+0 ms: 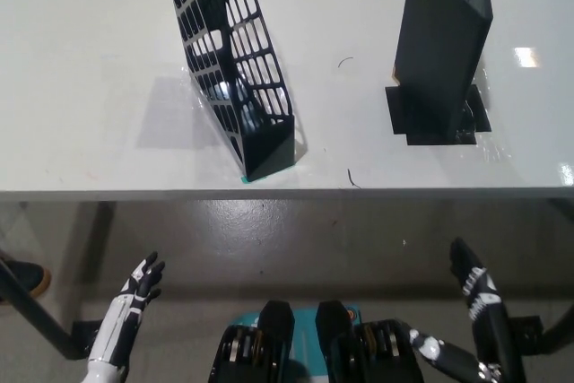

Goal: A notebook is kept standing on the table on the right hand side and a black shelf is kept on the left hand side and the robot uses its right hand to grab the notebook and places it in the shelf

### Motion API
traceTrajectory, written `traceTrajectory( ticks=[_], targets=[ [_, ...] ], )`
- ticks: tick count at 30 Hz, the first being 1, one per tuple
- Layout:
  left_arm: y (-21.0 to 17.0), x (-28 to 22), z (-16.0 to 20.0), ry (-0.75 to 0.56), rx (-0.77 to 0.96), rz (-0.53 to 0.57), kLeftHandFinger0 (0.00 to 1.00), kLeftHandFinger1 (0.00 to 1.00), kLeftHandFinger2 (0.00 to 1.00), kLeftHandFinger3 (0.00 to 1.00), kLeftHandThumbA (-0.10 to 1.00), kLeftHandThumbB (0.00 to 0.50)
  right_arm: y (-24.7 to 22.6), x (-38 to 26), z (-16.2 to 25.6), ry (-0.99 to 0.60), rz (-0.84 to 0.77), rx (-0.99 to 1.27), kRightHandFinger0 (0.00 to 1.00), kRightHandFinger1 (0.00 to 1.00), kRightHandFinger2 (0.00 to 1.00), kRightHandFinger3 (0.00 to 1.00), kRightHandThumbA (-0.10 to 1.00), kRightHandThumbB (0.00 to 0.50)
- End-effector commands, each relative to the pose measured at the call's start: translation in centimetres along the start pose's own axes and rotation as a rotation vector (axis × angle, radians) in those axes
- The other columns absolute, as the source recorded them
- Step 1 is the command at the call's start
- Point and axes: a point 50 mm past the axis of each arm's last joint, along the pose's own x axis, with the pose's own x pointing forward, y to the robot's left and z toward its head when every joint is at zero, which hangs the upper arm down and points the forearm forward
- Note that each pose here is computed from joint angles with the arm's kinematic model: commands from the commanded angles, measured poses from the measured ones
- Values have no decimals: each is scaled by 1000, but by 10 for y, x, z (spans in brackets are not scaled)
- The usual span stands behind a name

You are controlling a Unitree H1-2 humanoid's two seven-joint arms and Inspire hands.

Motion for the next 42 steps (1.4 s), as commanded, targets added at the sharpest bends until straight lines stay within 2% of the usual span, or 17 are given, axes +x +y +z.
traceTrajectory(
  ticks=[1, 3, 5, 9, 13, 14, 17, 19, 24, 26, 29, 33, 36, 38, 42],
  targets=[
    [-3, 17, 15, -77, 12, -40, 1000, 1000, 1000, 1000, 1000, 148, -1, 8, 51, -255, -53, -58, 1000, 1000, 1000, 1000, 1000, 148],
    [-5, 17, 14, -75, 8, -42, 1000, 1000, 1000, 1000, 1000, 155, -1, 12, 66, -313, -78, -77, 1000, 1000, 1000, 1000, 1000, 155],
    [-6, 17, 14, -80, 2, -47, 1000, 1000, 1000, 1000, 1000, 137, -2, 18, 74, -352, -101, -83, 1000, 1000, 1000, 1000, 1000, 128],
    [-4, 16, 13, -77, 8, -47, 1000, 1000, 1000, 1000, 1000, 119, -10, 42, 88, -412, -170, -111, 1000, 1000, 1000, 1000, 1000, 125],
    [-4, 16, 14, -83, 21, -50, 1000, 1000, 1000, 1000, 1000, 106, -23, 72, 104, -418, -216, -119, 1000, 1000, 1000, 1000, 1000, 194],
    [-4, 17, 14, -83, 27, -50, 1000, 1000, 1000, 1000, 1000, 109, -27, 82, 110, -427, -234, -103, 1000, 1000, 1000, 1000, 1000, 227],
    [-4, 17, 14, -73, 16, -48, 1000, 1000, 1000, 1000, 1000, 145, -35, 103, 118, -447, -260, -115, 1000, 1000, 1000, 1000, 1000, 234],
    [-4, 16, 14, -70, 16, -49, 1000, 1000, 1000, 1000, 1000, 154, -42, 122, 127, -444, -297, -132, 1000, 1000, 1000, 1000, 1000, 280],
    [-5, 15, 14, -62, 3, -54, 1000, 1000, 1000, 1000, 1000, 176, -56, 171, 134, -443, -329, -135, 1000, 1000, 1000, 1000, 1000, 336],
    [-6, 15, 13, -66, 7, -50, 1000, 1000, 1000, 1000, 1000, 164, -62, 194, 137, -417, -365, -143, 1000, 1000, 1000, 1000, 1000, 372],
    [-5, 13, 12, -67, 12, -46, 1000, 1000, 1000, 1000, 1000, 142, -67, 221, 138, -393, -381, -109, 1000, 1000, 1000, 1000, 1000, 358],
    [-5, 12, 11, -67, 6, -45, 1000, 1000, 1000, 1000, 1000, 147, -69, 251, 134, -332, -398, -85, 1000, 1000, 1000, 1000, 1000, 355],
    [-5, 11, 10, -67, 9, -43, 1000, 1000, 1000, 1000, 1000, 144, -67, 271, 130, -279, -390, -60, 1000, 1000, 1000, 1000, 1000, 365],
    [-5, 11, 10, -66, 9, -44, 1000, 1000, 1000, 1000, 1000, 145, -65, 284, 126, -259, -393, -45, 1000, 1000, 1000, 1000, 1000, 400],
    [-5, 11, 10, -63, 14, -45, 1000, 1000, 1000, 1000, 1000, 134, -61, 304, 115, -208, -390, -26, 1000, 1000, 1000, 1000, 1000, 419]
  ],
)
